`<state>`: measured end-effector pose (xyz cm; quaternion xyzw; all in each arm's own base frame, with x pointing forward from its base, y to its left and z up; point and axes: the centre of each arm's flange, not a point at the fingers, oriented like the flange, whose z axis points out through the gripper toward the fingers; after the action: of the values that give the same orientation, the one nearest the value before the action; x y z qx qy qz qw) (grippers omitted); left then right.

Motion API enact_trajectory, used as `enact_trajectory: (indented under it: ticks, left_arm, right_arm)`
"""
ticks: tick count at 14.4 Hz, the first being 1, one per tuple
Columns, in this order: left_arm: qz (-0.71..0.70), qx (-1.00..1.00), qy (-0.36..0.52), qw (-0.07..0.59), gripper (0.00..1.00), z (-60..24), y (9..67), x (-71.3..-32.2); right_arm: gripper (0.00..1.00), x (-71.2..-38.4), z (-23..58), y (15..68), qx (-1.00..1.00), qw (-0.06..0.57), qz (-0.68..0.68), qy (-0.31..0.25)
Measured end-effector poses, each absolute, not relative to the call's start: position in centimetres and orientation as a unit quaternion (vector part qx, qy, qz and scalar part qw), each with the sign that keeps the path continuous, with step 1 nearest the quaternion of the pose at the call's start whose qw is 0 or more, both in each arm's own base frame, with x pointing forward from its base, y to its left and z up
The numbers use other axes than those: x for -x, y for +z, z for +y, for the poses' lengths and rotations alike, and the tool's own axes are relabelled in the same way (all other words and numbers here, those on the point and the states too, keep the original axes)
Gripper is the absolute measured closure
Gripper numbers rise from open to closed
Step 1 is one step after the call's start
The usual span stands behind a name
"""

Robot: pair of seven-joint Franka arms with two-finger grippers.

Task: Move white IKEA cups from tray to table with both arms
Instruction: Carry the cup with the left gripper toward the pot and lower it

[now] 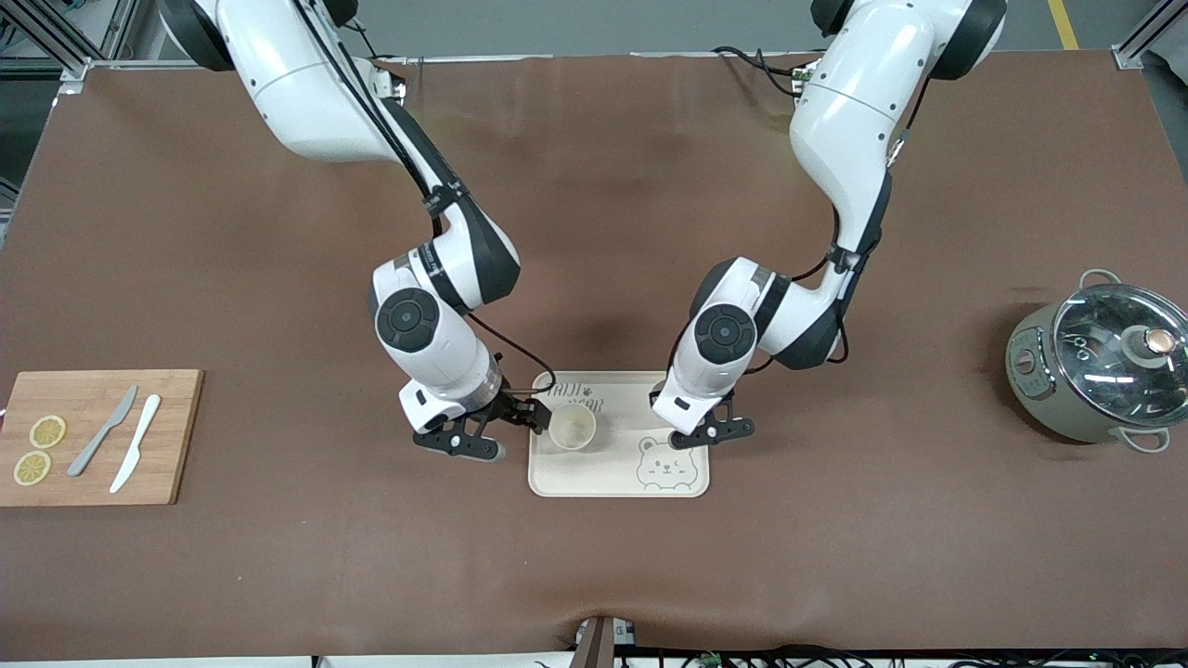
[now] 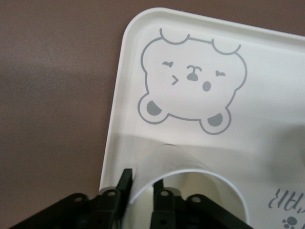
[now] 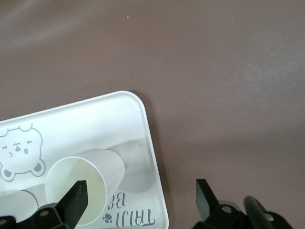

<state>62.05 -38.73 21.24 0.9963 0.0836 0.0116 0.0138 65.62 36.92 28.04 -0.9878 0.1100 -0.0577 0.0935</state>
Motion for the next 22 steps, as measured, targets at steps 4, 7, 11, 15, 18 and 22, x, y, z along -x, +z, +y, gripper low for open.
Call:
enact_trajectory:
  ticks: [4,7,11,15,18,22]
  left_arm:
    - [0.087,-0.996,0.020,0.017,0.96,-38.3,22.1,-62.7]
    - [0.075,-0.997,0.010,0.006,0.96,-37.0,24.2,-63.3]
    - [0.047,-0.999,-0.014,-0.011,0.96,-34.1,28.8,-62.4]
    - [0.012,-1.000,0.006,0.000,0.96,-26.6,32.7,-59.6]
    - [-0.008,-1.000,-0.004,-0.004,0.96,-20.1,32.8,-57.0]
    - [-0.015,-1.000,-0.001,-0.002,0.96,-16.4,30.7,-55.2]
  right_arm:
    - [0.00,-65.1,38.2,26.0,0.988,0.096,0.104,-0.062]
    - [0.00,-64.6,39.0,25.3,0.989,0.095,0.099,-0.061]
    - [0.00,-64.2,40.0,23.4,0.988,0.100,0.097,-0.070]
    - [0.00,-63.8,40.4,21.4,0.988,0.098,0.094,-0.069]
    - [0.07,-64.0,40.3,21.5,0.988,0.098,0.096,-0.071]
    - [0.52,-64.1,40.2,21.5,0.987,0.098,0.101,-0.071]
